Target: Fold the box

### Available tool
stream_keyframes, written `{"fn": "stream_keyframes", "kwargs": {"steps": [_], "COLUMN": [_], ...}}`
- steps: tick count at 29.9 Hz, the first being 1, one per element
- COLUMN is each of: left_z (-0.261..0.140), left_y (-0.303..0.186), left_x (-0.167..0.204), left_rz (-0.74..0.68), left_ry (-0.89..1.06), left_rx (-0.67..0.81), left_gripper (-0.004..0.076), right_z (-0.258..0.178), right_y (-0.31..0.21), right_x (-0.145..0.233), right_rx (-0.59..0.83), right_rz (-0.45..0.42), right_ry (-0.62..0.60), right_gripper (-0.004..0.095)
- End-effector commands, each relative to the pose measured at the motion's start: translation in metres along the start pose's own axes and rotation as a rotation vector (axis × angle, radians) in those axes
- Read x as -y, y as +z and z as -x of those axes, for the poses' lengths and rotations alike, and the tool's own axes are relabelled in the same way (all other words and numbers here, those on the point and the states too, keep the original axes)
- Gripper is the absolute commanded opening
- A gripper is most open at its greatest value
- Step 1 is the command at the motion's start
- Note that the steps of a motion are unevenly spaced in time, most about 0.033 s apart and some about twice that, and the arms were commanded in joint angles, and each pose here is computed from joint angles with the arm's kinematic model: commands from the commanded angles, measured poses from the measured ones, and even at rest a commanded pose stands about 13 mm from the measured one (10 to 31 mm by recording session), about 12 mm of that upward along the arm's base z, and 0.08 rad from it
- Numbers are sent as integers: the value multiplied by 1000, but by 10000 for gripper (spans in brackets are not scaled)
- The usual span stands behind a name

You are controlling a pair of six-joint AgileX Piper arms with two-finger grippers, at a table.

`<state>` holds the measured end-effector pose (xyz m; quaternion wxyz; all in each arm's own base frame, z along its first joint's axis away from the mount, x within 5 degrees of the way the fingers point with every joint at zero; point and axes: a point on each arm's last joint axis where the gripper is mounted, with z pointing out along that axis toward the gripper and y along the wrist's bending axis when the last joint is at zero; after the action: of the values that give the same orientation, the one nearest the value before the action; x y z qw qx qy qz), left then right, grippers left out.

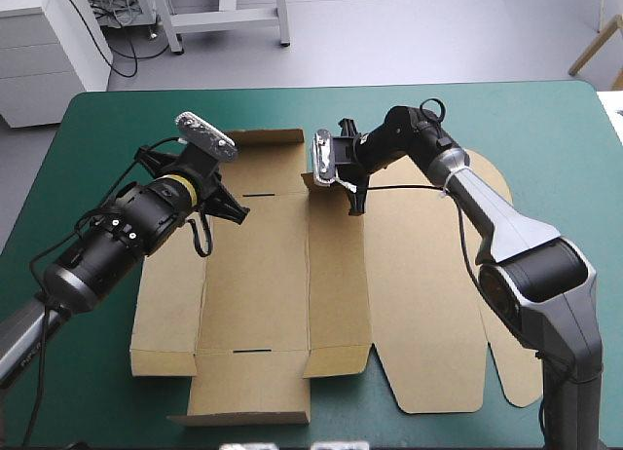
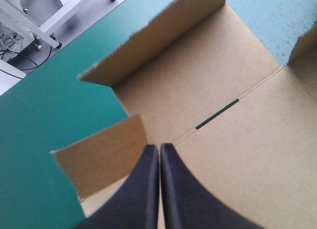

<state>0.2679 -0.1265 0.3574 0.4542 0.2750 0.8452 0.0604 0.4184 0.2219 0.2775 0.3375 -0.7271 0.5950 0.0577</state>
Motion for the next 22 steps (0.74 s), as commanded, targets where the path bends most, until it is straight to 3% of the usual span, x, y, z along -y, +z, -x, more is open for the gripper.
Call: {"fn": "stream_keyframes", "kwargs": {"steps": [1, 5, 7, 16, 22], "left_z": [16, 16, 16, 16, 16], "left_y": [-18, -18, -18, -18, -18], "left_x": [-7, -7, -7, -7, -7], "left_rz": [18, 18, 18, 18, 15], "left_ry": [-11, -11, -11, -11, -51], "left_rx": [111, 111, 111, 111, 111], "left_gripper": [-10, -10, -10, -10, -10], "right_z": [23, 23, 23, 36, 50], "right_y": [-35, -35, -35, -63, -99], "right_x": [12, 13, 14, 18, 20], "right_rx": [65, 67, 69, 110, 146], "right_rz": [-118, -125, -133, -184, -243], "right_ry": [-26, -1, 18, 189, 434], "right_gripper": [216, 469, 529, 539, 499]}}
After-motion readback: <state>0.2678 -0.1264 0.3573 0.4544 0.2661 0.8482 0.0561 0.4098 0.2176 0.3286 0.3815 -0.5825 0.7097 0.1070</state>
